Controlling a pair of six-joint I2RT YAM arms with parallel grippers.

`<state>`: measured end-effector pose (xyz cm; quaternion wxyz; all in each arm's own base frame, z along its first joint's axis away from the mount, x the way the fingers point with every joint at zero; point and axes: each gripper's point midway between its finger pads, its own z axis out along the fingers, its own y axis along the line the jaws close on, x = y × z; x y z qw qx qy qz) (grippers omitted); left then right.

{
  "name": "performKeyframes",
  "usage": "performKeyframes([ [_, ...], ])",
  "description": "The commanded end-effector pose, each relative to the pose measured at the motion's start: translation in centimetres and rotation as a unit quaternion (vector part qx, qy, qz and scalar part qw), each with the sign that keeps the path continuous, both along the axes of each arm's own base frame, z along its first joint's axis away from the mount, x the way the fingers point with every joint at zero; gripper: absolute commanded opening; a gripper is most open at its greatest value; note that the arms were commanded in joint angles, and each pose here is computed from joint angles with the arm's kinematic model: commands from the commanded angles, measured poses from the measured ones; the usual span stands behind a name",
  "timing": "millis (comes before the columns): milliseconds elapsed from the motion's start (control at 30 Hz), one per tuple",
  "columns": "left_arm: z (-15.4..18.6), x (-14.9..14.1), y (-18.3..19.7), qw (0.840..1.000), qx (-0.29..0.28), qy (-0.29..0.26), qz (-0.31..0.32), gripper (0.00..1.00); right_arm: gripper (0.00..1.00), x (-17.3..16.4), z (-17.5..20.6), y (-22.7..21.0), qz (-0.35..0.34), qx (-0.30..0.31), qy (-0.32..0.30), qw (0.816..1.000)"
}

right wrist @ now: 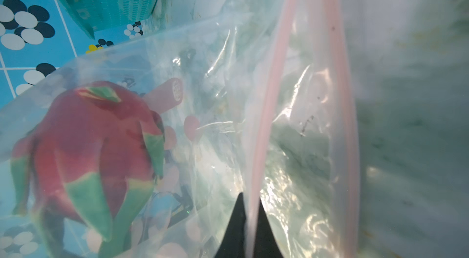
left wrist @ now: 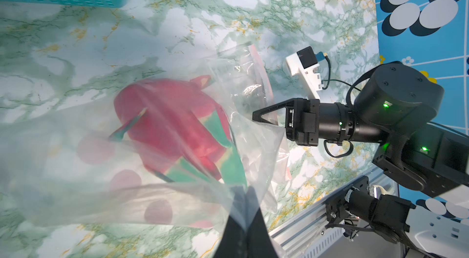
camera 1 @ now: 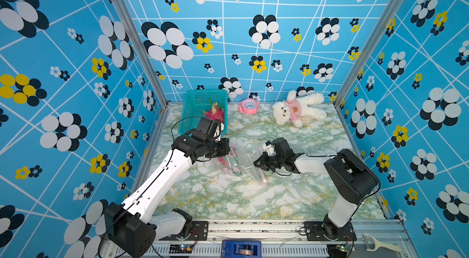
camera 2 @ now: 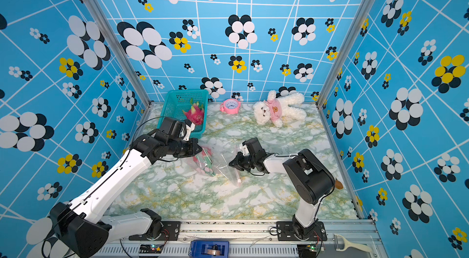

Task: Open the zip-top bag and take out the dragon fruit
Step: Adjust the zipper food storage bag at the center of the board.

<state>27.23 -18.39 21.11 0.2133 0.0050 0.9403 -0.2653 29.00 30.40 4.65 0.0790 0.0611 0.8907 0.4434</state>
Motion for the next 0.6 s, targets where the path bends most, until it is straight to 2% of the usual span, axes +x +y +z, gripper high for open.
performKeyframes([
  [0,-3.1,-0.5,1.4,0.999,-0.018,0.026,0.020,0.00,0.09,0.3,0.4,-0.6,-0.008,-0.008,-0.004,1.000],
  [67,-4.8,-0.7,2.7,0.997,-0.043,0.043,0.052,0.00,0.09,0.2,0.0,-0.5,-0.005,-0.010,0.002,1.000],
  [167,-5.0,-0.8,4.2,0.994,-0.061,0.046,0.081,0.03,0.09,0.1,-0.2,-0.5,-0.003,-0.011,0.008,1.000],
  [233,-4.8,-0.9,5.1,0.992,-0.062,0.047,0.094,0.35,0.09,0.1,-0.2,-0.4,0.002,-0.013,0.010,1.000],
  [300,-4.7,-0.9,6.4,0.991,-0.056,0.044,0.114,0.57,0.09,0.0,-0.3,-0.4,0.010,-0.017,0.015,1.000],
  [333,-4.7,-0.8,7.2,0.990,-0.048,0.040,0.127,0.62,0.10,0.0,-0.3,-0.3,0.014,-0.018,0.015,1.000],
  [467,-5.4,-0.4,9.6,0.981,-0.047,0.041,0.183,0.72,0.10,-0.1,-0.4,-0.2,0.021,-0.019,0.021,0.999],
  [567,-6.2,0.6,11.2,0.973,-0.053,0.040,0.223,0.77,0.10,-0.2,-0.4,-0.1,0.027,-0.020,0.027,0.999],
])
